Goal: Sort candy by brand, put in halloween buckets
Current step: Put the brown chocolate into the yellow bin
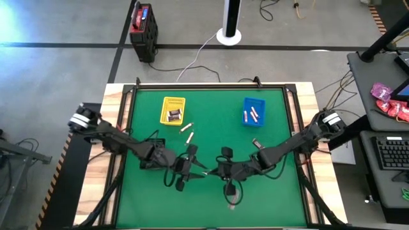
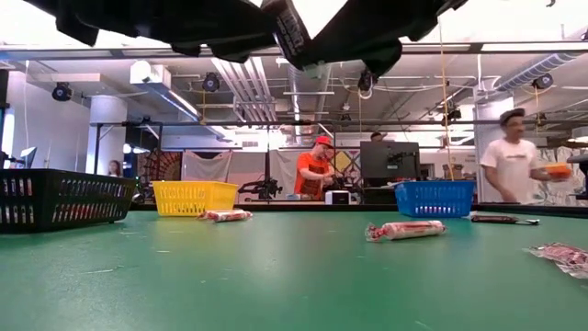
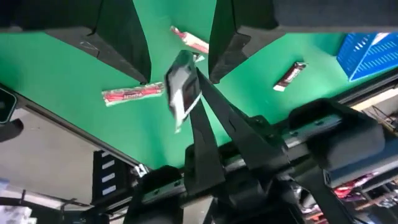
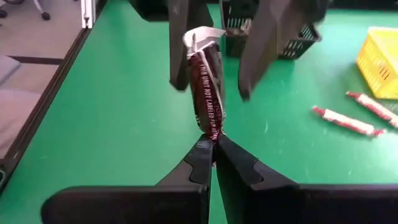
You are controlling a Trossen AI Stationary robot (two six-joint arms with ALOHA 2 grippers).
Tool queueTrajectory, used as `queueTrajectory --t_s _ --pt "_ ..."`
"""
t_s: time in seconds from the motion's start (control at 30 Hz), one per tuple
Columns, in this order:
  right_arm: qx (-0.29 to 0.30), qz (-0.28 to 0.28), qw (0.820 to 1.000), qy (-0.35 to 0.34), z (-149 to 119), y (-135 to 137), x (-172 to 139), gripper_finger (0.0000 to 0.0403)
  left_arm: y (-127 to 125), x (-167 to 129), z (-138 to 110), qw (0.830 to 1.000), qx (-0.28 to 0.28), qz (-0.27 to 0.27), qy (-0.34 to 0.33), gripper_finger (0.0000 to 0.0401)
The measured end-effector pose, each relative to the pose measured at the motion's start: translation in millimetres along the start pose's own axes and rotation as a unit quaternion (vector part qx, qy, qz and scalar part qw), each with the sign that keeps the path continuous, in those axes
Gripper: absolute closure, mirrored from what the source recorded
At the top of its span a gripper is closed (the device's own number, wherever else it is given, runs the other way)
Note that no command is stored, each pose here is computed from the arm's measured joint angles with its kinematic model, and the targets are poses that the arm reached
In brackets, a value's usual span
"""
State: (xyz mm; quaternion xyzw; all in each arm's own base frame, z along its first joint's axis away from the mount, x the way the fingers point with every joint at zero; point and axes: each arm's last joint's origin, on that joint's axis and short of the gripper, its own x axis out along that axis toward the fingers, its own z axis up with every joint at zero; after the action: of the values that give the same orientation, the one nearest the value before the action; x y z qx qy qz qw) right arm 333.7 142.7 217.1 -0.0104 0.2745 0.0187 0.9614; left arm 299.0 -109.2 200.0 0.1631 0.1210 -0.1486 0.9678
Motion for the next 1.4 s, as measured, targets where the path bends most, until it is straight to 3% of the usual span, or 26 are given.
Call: queueTrajectory --t_s 0.23,0.47,0.63,0.8,0.93,1.1,1.23,1.4 --pt "-0.010 -0.002 1.000 0.001 0.3 -2.2 0.7 0.0390 4.2 3.1 2.5 1.000 0.002 0.004 -0.006 0.0276" --pt "-0.014 -0.003 1.000 0.001 0.3 -2.3 0.7 0.0390 5.4 2.5 0.9 1.000 0.003 0.004 0.001 0.0386" --pt "0.007 -0.010 1.000 0.001 1.3 -5.7 0.6 0.0387 6.2 1.8 1.0 1.000 0.003 0.018 0.006 0.0384" --pt "0.025 -0.019 1.000 -0.003 6.3 -13.0 -4.4 0.0351 13.7 -4.7 2.5 0.999 0.001 0.042 0.026 0.0393" --pt "0.033 -0.051 0.998 -0.012 12.6 -24.2 -10.3 0.0313 27.5 -16.9 -3.7 0.992 0.000 0.078 0.095 0.0393" --pt "0.050 -0.108 0.993 -0.023 21.9 -43.3 -23.2 0.0279 60.8 -50.5 -15.7 0.963 -0.027 0.158 0.217 0.0393" --pt "0.061 -0.144 0.987 -0.037 27.4 -54.3 -28.4 0.0263 94.8 -85.4 -32.2 0.913 -0.074 0.248 0.316 0.0393" --pt "0.066 -0.154 0.985 -0.035 27.4 -62.3 -25.6 0.0252 138.1 -122.4 -54.7 0.869 -0.142 0.291 0.375 0.0393"
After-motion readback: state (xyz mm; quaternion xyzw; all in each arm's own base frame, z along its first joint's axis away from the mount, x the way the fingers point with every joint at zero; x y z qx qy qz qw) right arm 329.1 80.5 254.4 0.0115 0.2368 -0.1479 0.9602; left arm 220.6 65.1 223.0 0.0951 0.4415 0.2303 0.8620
